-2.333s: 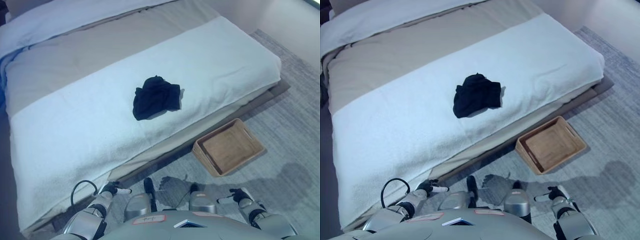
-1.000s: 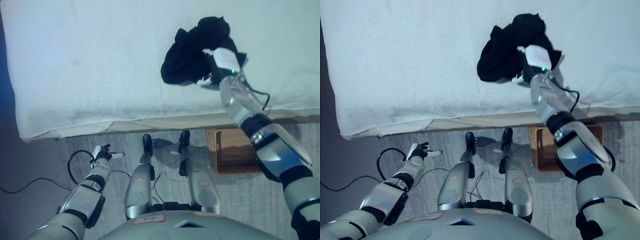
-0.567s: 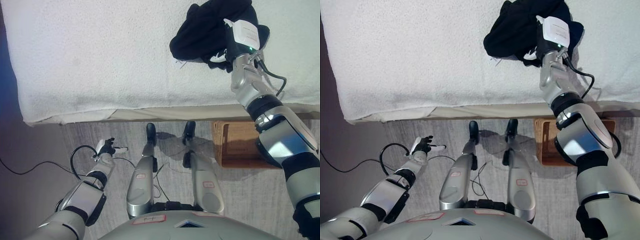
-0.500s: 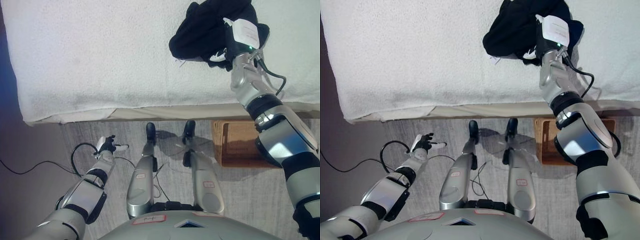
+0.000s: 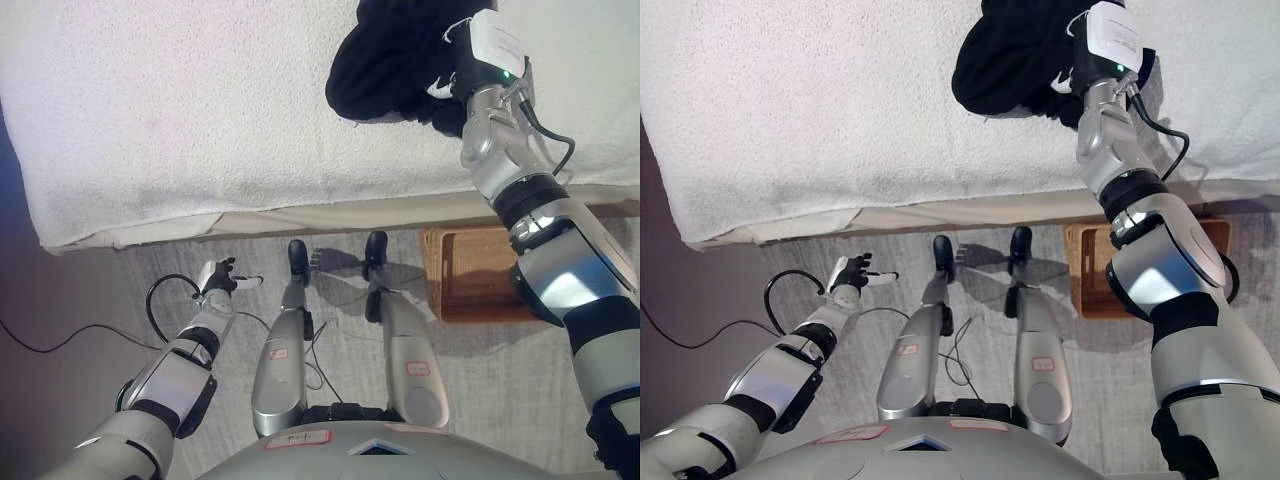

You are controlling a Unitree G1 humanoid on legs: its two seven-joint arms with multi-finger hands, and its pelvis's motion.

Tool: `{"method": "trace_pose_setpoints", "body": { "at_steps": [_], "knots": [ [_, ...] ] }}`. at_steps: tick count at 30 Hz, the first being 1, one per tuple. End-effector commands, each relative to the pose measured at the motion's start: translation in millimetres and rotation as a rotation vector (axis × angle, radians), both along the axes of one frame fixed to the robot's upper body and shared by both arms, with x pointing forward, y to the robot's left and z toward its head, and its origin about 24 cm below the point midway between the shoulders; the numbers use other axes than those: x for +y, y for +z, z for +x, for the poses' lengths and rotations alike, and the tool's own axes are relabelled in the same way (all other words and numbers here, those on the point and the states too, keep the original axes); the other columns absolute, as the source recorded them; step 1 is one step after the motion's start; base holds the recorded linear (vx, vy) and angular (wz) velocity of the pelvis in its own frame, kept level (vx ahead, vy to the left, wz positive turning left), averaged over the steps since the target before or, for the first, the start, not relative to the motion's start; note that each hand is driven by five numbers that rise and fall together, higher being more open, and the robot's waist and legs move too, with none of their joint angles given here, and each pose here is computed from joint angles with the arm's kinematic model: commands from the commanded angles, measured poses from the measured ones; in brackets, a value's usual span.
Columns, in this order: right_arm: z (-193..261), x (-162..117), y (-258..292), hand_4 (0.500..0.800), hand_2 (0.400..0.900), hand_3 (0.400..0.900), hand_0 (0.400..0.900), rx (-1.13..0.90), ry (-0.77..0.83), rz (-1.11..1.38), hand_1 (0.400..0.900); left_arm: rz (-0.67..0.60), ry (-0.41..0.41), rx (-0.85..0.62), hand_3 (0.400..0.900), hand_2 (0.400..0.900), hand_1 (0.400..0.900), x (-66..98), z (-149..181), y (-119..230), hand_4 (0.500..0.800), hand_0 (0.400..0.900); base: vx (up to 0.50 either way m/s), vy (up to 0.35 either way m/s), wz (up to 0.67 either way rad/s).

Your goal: Put the clothes on the bed into the basket.

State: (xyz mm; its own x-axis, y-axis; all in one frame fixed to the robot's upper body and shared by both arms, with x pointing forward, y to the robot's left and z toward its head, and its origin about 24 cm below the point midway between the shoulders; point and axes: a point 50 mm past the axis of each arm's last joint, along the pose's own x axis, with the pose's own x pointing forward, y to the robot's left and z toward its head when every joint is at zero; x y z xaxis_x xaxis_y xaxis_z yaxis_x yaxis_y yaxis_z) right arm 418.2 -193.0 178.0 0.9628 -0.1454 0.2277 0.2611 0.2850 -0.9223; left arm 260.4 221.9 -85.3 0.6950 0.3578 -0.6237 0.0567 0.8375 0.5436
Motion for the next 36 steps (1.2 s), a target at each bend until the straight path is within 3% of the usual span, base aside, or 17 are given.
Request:
{"method": "trace_pose_setpoints", "body": {
  "at_steps": [1,6,12,17,23,27,28,32,36],
  "knots": [
    [-5.6,-27.2,-24.4,0.5,0.4,0.4,0.4,0.118,-0.127,-0.009,0.4,0.08,0.09,0.011,0.9,0.9,0.9,18.7,2.3,6.4,0.8,0.9,0.0,0.0,0.0],
    [-9.0,-34.7,-30.9,0.5,0.4,0.4,0.4,0.119,-0.151,0.071,0.4,0.072,0.101,0.03,0.9,0.9,0.9,22.3,-5.1,1.7,0.8,0.9,0.03,0.031,-0.18],
    [-29.2,-38.2,-78.4,0.5,0.4,0.4,0.4,0.15,-0.149,0.464,0.4,0.055,0.145,0.097,0.9,0.9,0.9,30.2,-26.2,-11.2,0.8,0.9,0.094,0.099,-0.47],
    [-55.3,-48.4,-119.1,0.5,0.4,0.4,0.4,0.222,-0.164,0.601,0.4,0.011,0.145,0.152,0.9,0.9,0.9,23.0,-42.0,-23.8,0.8,0.9,0.007,0.188,-0.53],
    [-73.3,-55.5,-135.4,0.5,0.4,0.4,0.4,0.247,-0.164,0.624,0.4,0.009,0.078,0.203,0.9,0.9,0.9,7.8,-54.3,-34.9,0.8,0.9,-0.119,0.246,-0.64],
    [-69.3,-57.6,-131.0,0.5,0.4,0.4,0.4,0.234,-0.176,0.622,0.4,0.036,0.087,0.228,0.9,0.9,0.9,17.8,-65.4,-38.1,0.8,0.9,-0.19,0.088,-1.02],
    [-68.6,-58.2,-134.4,0.5,0.4,0.4,0.4,0.255,-0.191,0.61,0.4,0.06,0.12,0.244,0.9,0.9,0.9,31.3,-72.5,-37.7,0.8,0.9,-0.123,0.013,-0.95],
    [-69.1,-61.5,-145.1,0.5,0.4,0.4,0.4,0.314,-0.254,0.629,0.4,0.09,0.19,0.286,0.9,0.9,0.9,54.5,-90.6,-38.5,0.8,0.9,-0.068,-0.08,-0.96],
    [-65.5,-60.0,-144.2,0.5,0.4,0.4,0.4,0.334,-0.274,0.622,0.4,0.082,0.232,0.301,0.9,0.9,0.9,60.6,-98.7,-39.8,0.8,0.9,-0.047,-0.197,-0.59]
  ]
}}
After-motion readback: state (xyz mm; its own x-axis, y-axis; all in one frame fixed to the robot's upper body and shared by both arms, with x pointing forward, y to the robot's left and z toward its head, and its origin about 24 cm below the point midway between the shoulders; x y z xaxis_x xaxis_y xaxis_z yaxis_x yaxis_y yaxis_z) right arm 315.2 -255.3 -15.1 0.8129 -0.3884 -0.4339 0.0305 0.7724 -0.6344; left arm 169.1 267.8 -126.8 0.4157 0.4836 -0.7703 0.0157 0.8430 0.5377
